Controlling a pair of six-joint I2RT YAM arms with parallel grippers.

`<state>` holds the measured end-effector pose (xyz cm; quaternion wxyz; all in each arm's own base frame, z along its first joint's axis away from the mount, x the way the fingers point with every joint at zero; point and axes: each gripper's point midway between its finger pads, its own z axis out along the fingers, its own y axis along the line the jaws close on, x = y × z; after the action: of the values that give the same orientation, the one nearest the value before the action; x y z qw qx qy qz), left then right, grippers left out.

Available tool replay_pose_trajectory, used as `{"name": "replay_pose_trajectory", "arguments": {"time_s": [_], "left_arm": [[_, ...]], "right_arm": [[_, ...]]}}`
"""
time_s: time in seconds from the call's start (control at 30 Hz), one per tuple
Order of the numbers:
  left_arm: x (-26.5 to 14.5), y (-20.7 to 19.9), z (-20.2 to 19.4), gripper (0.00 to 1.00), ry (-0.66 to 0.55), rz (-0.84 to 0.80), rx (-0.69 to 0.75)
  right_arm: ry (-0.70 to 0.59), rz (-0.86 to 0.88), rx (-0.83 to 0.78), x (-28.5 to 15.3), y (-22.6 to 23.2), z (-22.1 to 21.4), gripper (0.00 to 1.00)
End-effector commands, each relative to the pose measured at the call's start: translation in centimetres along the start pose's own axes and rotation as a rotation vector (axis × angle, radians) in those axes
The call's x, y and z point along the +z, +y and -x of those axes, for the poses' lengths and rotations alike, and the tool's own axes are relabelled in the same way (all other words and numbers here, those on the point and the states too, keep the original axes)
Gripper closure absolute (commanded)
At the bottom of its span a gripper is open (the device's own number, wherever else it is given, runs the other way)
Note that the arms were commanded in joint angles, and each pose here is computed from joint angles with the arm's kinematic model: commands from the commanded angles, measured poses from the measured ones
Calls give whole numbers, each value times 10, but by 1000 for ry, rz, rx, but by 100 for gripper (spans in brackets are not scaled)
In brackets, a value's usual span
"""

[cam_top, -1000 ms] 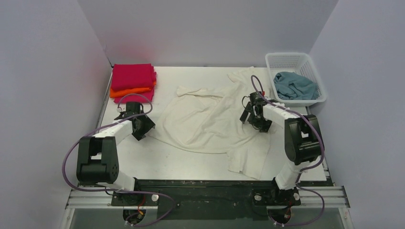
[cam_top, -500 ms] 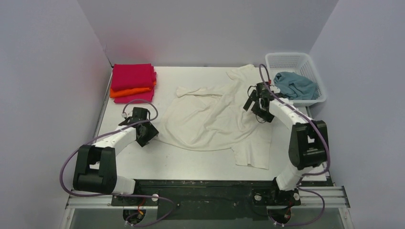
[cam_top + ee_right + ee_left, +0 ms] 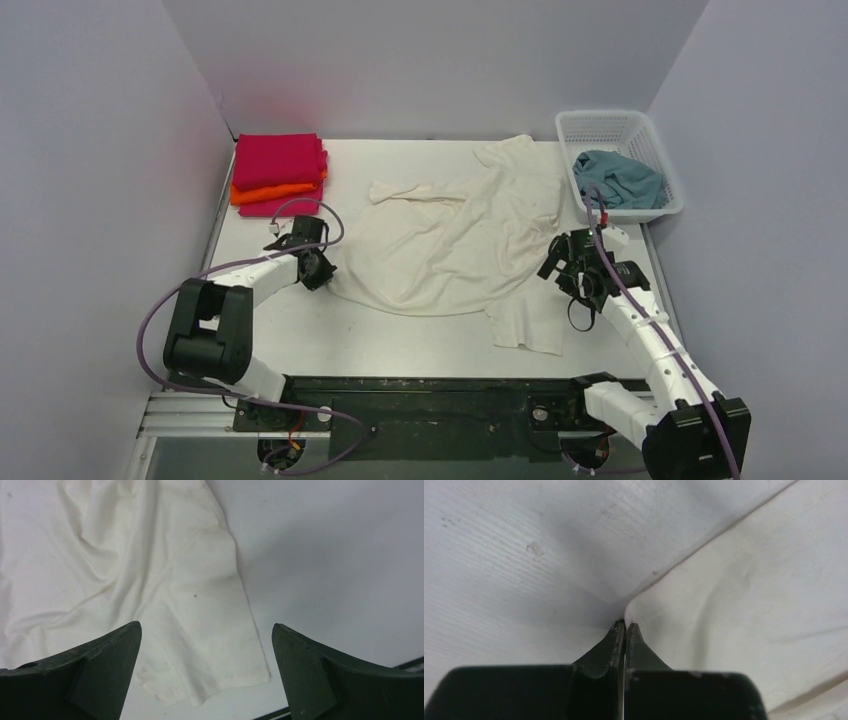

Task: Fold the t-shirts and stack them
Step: Flatten out the tshirt

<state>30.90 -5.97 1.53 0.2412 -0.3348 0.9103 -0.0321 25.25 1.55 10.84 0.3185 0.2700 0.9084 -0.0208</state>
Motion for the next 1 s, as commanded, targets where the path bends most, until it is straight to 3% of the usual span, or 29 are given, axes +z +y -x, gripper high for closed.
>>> {"name": "replay_pose_trajectory", "arguments": {"time_s": [0.0, 0.3, 0.63, 0.97], "left_arm": [[10, -4, -25, 100, 69, -24, 56], [-22, 9, -13, 100, -46, -30, 70], [-26, 14, -20, 100, -42, -48, 61], [-32, 8, -17, 100, -61, -88, 54]], "right_arm": [[71, -131, -20, -16, -45, -34, 0], [297, -225, 43, -37, -87, -109, 5], [352, -147, 85, 4, -60, -134, 32], [354, -241, -1, 21, -63, -144, 44]]}}
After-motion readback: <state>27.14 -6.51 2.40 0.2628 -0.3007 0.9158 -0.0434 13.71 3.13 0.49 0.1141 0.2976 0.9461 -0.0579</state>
